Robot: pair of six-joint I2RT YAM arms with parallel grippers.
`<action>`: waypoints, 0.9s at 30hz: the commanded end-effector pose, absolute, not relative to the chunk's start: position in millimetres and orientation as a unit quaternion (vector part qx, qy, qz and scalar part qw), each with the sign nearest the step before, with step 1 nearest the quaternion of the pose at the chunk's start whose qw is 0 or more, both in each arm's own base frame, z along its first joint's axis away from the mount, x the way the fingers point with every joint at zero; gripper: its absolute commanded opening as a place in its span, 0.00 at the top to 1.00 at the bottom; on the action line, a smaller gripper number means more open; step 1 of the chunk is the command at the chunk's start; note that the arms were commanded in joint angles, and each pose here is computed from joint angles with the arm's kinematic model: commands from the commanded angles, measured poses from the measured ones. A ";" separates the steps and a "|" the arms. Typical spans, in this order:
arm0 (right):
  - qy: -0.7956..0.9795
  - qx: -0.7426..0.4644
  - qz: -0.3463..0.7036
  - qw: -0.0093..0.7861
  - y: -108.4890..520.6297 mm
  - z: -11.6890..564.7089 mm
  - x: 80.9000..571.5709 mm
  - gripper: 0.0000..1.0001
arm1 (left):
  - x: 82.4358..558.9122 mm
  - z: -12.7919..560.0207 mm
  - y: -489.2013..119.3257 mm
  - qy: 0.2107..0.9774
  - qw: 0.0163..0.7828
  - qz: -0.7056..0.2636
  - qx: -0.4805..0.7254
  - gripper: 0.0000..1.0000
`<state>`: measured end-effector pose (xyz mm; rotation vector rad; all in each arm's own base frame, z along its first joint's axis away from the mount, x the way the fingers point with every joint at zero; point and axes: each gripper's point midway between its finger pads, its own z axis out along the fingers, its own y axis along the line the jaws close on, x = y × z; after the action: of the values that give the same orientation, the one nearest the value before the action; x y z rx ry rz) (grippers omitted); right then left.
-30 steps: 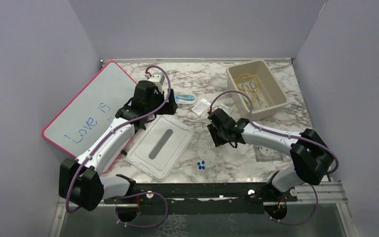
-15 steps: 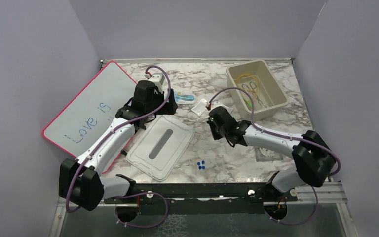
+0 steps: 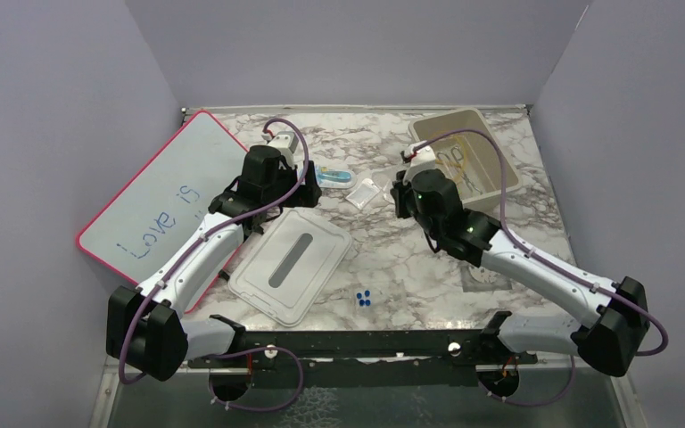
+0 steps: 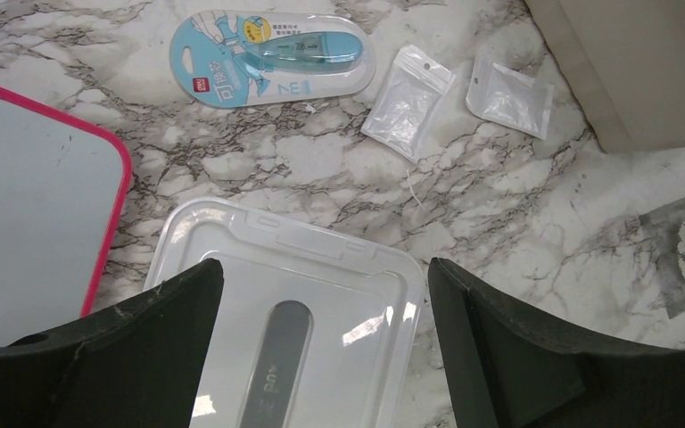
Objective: Organize the chemistry lab equipment
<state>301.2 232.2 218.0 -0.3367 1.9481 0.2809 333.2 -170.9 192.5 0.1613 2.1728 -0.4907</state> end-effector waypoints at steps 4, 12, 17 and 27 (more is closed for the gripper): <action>0.796 -0.028 0.033 0.604 173.1 275.3 360.8 0.99 | 331.4 202.4 -179.2 0.861 0.449 -0.228 0.074 0.12; 0.838 0.145 0.060 0.523 95.3 234.3 398.5 0.99 | 328.4 204.3 -184.4 0.857 0.447 -0.245 0.078 0.12; 0.858 0.193 0.077 0.470 74.6 192.7 409.8 0.99 | 327.9 202.5 -186.4 0.857 0.443 -0.250 0.079 0.12; 0.875 0.250 0.028 0.414 45.4 131.3 438.8 0.96 | 328.6 197.9 -186.5 0.860 0.439 -0.248 0.078 0.12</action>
<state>425.3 48.6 123.0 0.5644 2.2309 0.0599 327.6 -183.6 192.7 0.1910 2.1654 -0.5833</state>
